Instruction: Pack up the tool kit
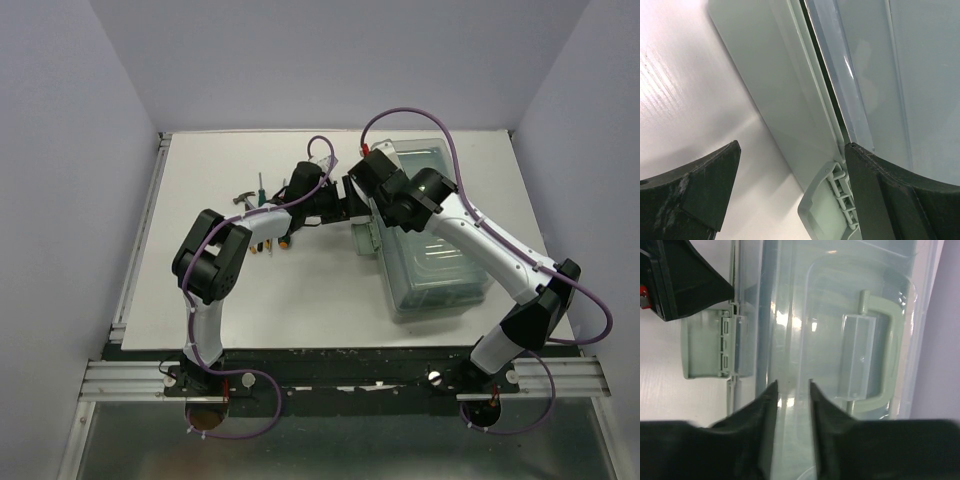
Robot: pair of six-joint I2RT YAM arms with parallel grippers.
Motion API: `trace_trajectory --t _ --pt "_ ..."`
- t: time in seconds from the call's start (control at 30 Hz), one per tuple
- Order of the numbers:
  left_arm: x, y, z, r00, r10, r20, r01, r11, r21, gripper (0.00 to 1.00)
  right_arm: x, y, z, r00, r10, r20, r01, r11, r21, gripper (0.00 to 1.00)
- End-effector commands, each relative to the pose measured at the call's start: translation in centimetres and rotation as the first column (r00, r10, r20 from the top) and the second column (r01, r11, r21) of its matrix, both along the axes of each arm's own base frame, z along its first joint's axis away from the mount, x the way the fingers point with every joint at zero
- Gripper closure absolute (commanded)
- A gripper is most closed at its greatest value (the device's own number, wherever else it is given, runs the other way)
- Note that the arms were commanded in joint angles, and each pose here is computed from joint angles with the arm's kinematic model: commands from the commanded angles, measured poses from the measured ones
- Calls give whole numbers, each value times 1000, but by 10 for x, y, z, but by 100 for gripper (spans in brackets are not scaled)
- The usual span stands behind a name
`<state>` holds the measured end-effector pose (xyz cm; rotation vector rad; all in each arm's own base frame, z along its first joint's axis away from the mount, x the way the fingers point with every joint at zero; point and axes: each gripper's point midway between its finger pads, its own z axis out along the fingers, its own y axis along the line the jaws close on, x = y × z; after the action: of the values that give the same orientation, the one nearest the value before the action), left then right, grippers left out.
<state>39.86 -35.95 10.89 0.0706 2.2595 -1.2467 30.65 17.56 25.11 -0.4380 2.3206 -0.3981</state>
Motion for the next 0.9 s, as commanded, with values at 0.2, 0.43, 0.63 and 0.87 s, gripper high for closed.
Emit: trace_trajectory --t 0.2,0.43,0.63,0.87 --pt "7 -5 -8 999 13 29 -14 998 65 6 -3 -1 -18 1000 8 -26 -9 999 -44 38" --pt "7 -5 -9 999 16 42 -20 996 90 9 -1 -2 -30 999 -1 -39 -2 997 -77 29" --pt "9 -2 -13 999 30 43 -35 993 117 10 -2 -21 -16 999 -35 5 35 989 -144 26" --pt "9 0 -16 998 37 45 -43 990 135 11 -3 -48 0 995 -84 45 90 982 -166 26"
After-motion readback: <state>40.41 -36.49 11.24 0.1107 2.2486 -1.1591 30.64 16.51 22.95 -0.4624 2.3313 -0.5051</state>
